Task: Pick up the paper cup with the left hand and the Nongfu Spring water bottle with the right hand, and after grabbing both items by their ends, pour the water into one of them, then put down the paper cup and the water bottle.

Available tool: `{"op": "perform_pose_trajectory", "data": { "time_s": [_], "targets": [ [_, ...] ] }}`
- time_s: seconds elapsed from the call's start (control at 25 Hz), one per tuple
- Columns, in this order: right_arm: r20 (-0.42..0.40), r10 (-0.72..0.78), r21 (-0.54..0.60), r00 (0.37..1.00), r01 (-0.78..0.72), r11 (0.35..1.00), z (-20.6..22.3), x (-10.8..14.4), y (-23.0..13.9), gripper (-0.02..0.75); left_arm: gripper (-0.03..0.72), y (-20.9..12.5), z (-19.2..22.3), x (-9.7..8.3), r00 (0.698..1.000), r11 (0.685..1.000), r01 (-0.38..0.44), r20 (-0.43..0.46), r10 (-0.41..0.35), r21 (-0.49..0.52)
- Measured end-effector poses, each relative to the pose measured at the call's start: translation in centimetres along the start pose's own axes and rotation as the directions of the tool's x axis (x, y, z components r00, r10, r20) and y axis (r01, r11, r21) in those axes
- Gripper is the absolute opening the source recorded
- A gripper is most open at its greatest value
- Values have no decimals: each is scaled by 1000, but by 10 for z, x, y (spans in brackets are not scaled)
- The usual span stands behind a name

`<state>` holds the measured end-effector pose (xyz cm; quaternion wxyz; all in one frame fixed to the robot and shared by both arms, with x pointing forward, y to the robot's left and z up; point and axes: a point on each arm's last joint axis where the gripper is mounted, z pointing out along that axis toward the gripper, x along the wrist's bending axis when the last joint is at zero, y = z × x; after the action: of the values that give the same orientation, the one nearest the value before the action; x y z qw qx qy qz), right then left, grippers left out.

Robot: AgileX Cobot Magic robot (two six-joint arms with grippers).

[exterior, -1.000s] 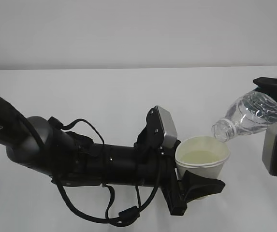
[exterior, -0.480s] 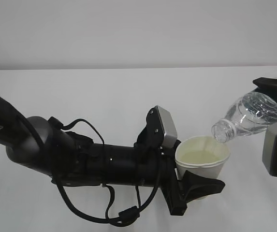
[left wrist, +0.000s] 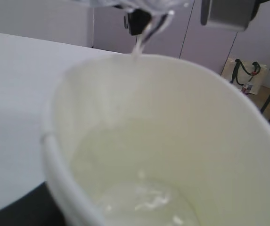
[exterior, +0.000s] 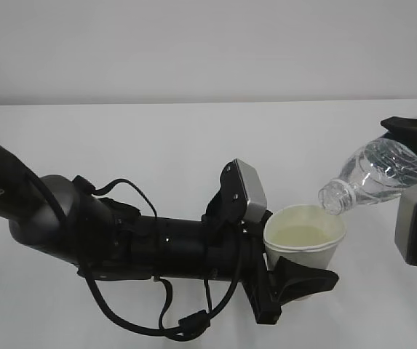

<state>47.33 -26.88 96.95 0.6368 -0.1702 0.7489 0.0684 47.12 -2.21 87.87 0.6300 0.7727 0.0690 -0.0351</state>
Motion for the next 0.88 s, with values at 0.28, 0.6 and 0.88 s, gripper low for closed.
{"op": "perform_pose_trajectory", "data": {
  "time_s": [0.28, 0.6, 0.88],
  "targets": [
    [0, -1, 0, 1000, 1, 1000, 0, 0, 0, 427, 439, 0, 0, 0, 1000, 1000, 0, 0, 0, 0],
    [0, 0, 1, 1000, 0, 1000, 0, 0, 0, 427, 439, 0, 0, 0, 1000, 1000, 0, 0, 0, 0],
    [0, 0, 1, 1000, 0, 1000, 0, 0, 0, 427, 439, 0, 0, 0, 1000, 1000, 0, 0, 0, 0]
  ]
}}
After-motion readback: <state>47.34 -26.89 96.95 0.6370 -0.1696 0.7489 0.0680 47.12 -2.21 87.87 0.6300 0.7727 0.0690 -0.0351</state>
